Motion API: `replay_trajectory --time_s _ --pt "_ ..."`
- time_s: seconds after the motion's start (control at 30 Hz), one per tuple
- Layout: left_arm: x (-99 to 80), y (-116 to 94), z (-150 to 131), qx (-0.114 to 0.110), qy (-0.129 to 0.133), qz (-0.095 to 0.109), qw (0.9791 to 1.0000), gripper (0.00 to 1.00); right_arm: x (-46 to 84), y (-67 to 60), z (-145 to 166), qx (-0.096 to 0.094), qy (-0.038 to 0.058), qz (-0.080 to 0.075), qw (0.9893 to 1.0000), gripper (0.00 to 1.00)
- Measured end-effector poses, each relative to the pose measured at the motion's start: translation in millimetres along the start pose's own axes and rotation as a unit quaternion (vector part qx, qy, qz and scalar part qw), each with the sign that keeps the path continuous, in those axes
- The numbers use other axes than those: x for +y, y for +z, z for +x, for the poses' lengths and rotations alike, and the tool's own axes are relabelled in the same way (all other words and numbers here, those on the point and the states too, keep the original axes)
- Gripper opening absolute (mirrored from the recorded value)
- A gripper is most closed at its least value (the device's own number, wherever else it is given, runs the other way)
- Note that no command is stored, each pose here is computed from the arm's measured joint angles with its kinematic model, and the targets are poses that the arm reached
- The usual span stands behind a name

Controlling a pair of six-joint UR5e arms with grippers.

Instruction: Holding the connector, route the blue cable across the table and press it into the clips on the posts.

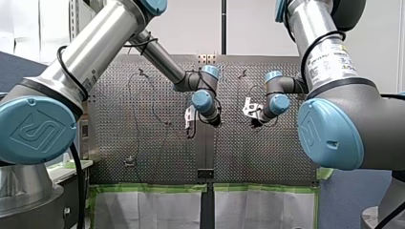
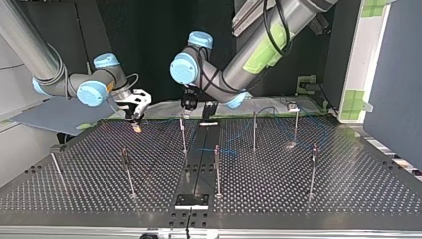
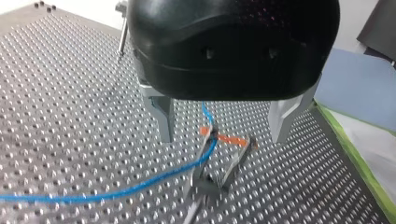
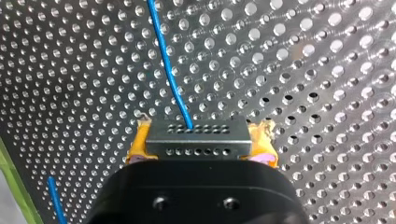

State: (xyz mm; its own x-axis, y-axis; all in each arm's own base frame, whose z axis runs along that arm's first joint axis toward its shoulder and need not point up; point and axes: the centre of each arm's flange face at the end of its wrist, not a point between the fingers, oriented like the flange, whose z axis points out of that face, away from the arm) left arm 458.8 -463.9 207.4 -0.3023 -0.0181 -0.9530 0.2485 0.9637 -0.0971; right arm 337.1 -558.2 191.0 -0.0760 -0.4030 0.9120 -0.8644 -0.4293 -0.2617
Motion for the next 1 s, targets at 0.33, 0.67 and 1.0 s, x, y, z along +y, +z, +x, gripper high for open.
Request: replay_trajectory --time_s 0.33,0.67,1.0 --pt "-48.2 -18 0 -0.047 -0.03 0.015 0.9983 0.99 13.9 -0.9 4 0.002 0.0014 -0.01 0.9999 0.0" --pt "-70.3 -11 2 -0.051 -0.033 0.003 0.9982 0.99 27.4 -2.5 10 0.006 0.0051 -0.02 0.9998 0.0" --pt "-85.2 3 27 -0.019 -0.021 -0.013 0.9995 0.99 31.4 -3.5 13 0.01 0.0056 -0.024 0.9997 0.0"
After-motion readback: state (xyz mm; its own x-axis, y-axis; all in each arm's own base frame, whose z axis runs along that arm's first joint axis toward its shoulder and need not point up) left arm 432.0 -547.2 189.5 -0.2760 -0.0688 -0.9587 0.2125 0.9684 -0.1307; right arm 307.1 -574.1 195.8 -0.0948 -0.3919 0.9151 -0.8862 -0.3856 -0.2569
